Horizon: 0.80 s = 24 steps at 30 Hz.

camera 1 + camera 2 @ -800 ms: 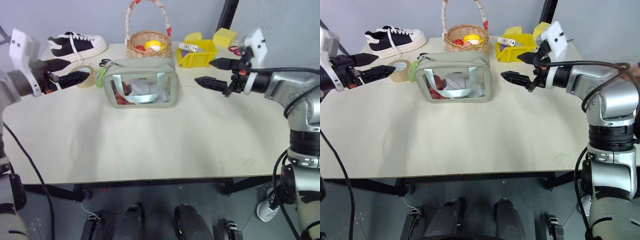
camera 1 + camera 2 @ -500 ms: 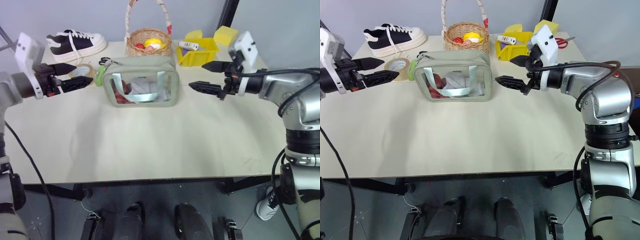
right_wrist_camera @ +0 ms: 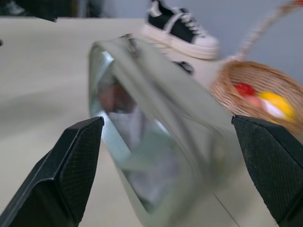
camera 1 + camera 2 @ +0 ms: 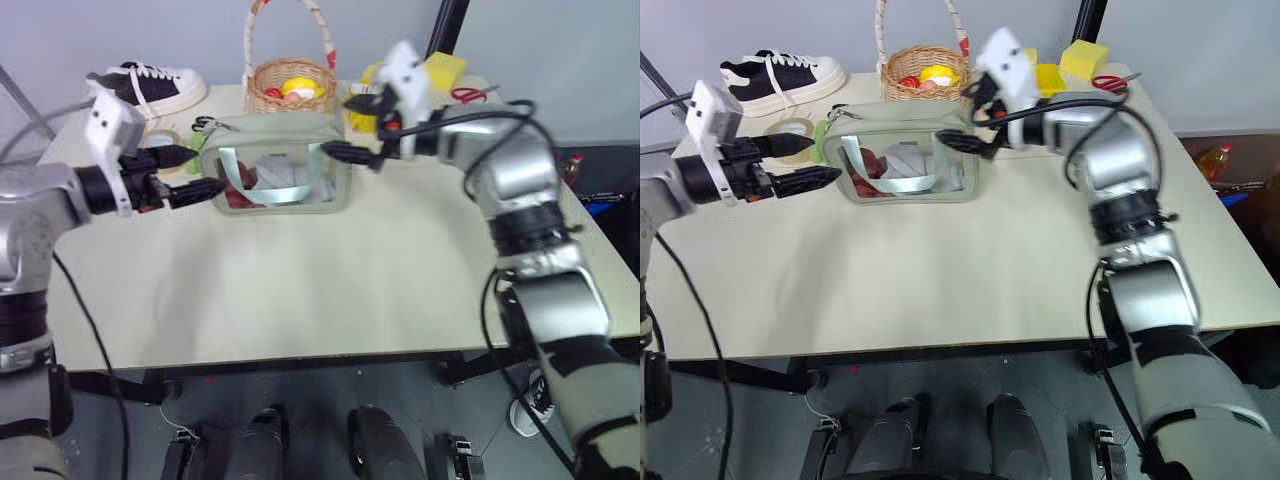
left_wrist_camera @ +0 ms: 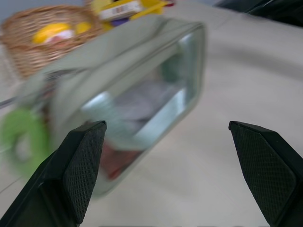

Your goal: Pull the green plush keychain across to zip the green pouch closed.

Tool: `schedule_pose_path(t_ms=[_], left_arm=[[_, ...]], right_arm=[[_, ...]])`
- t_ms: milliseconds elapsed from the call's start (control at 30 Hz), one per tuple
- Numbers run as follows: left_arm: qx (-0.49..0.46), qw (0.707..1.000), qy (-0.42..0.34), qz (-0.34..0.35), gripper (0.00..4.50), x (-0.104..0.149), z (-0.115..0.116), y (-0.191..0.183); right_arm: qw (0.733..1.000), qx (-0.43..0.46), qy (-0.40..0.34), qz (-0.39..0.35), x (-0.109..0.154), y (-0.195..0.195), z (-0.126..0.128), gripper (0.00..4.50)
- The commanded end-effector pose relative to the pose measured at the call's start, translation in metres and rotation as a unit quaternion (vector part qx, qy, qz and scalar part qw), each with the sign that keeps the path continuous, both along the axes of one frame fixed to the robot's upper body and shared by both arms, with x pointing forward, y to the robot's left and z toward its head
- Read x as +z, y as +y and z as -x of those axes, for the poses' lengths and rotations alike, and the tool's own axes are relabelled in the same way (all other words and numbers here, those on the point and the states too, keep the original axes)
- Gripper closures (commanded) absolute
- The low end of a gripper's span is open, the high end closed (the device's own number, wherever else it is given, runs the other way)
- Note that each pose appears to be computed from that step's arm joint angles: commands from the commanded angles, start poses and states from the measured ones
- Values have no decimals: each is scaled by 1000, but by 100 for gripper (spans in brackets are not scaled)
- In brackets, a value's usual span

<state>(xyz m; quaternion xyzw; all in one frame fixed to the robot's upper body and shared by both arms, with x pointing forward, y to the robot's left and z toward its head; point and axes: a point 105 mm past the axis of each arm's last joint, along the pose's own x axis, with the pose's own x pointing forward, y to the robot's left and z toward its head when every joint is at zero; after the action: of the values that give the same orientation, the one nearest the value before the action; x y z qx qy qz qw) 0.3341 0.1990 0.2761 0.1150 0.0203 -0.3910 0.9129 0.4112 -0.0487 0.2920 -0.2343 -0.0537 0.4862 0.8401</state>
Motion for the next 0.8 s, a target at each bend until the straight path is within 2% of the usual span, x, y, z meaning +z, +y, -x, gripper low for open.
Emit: schedule_pose_path(t_ms=[33,133,233,467,633,800], left_arm=[[20,999,-33,11,8,15,5,4],[28,999,-31,8,8,12,7,5],[30,999,-32,8,0,10,12,5],[39,999,-35,11,0,8,12,4],[85,995,-54,-5,0,31,17,40],[101,993,-54,-15,0,39,24,59]], right_arm=[[999,4,-27,19,1,4,-9,0],[999,3,-27,37,-10,9,-16,0],[998,-1,-33,46,-14,9,-21,79],[997,-10,-53,49,-13,9,-26,440],[994,41,-103,17,21,7,-6,446],[984,131,-119,29,24,1,32,446]])
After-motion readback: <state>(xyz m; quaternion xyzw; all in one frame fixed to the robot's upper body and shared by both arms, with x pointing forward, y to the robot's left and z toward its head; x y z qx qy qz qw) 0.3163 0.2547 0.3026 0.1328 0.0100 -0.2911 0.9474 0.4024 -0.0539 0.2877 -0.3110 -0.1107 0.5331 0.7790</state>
